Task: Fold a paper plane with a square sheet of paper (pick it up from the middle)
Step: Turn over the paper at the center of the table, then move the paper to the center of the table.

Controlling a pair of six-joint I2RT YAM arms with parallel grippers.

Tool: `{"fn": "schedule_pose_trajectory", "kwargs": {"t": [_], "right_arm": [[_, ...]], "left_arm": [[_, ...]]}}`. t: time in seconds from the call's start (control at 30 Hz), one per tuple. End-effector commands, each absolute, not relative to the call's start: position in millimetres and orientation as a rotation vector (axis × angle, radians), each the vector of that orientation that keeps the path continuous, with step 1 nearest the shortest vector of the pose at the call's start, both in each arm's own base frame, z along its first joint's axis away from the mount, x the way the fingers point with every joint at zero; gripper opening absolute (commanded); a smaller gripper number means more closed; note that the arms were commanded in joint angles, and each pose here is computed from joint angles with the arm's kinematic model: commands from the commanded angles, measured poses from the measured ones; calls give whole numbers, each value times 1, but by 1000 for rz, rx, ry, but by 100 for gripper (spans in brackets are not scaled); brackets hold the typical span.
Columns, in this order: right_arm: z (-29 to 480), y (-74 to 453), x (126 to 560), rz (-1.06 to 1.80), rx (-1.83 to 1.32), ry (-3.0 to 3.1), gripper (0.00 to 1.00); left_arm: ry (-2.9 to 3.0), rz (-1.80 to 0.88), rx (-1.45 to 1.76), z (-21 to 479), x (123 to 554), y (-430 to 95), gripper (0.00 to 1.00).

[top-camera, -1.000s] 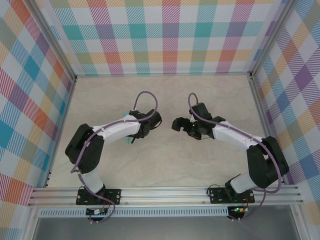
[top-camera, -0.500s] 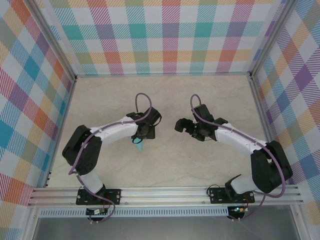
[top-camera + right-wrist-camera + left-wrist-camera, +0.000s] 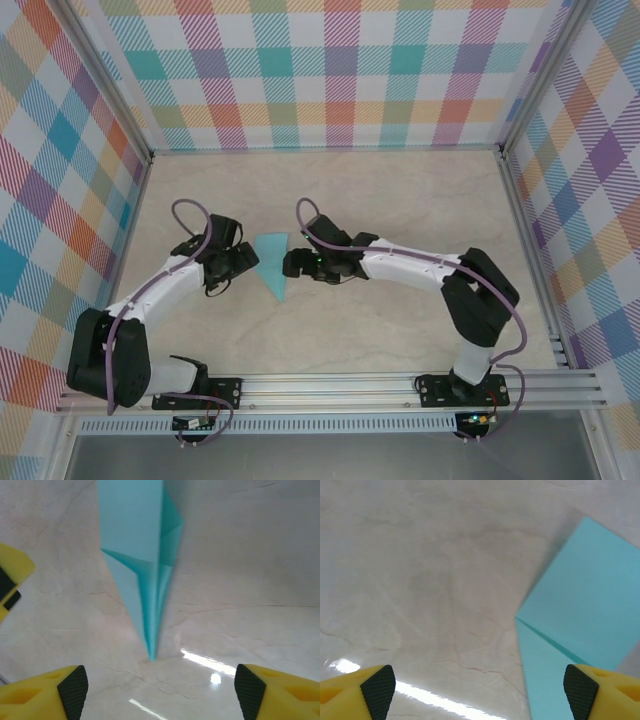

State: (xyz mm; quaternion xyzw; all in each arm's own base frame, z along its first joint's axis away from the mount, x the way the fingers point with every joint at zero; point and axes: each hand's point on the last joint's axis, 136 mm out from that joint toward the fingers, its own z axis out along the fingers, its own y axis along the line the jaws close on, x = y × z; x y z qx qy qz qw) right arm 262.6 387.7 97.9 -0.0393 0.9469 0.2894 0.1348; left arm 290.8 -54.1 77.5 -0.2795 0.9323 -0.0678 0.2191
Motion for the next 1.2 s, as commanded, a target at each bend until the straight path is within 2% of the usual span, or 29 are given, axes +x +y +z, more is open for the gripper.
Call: {"fn": "schedule_pose_trajectory", "kwargs": {"t": [0.0, 0.13, 0.23, 0.57, 0.7, 0.93, 1.03, 1.17], "right_arm": [[97, 421, 261, 920, -130, 2752, 70], [84, 449, 261, 992, -155, 2801, 49], [73, 461, 261, 1020, -160, 2836, 44], [30, 444, 260, 808, -188, 2951, 43], [15, 419, 252, 696, -282, 3000, 43], [-1, 353, 233, 525, -626, 3026, 43], [1, 321, 231, 505, -682, 3013, 43], [30, 324, 232, 631, -709, 2922, 43]], "left_arm": [[2507, -244, -912, 76, 286, -40, 90], [2502, -254, -973, 68, 276, -29, 92], [2513, -263, -996, 61, 271, -27, 94], [2568, -310, -946, 56, 271, -35, 95], [2570, -344, -926, 58, 272, -40, 95], [2591, -452, -852, 60, 275, -55, 96], [2589, -524, -813, 63, 277, -64, 95], [2585, -618, -748, 69, 279, -78, 95]]}}
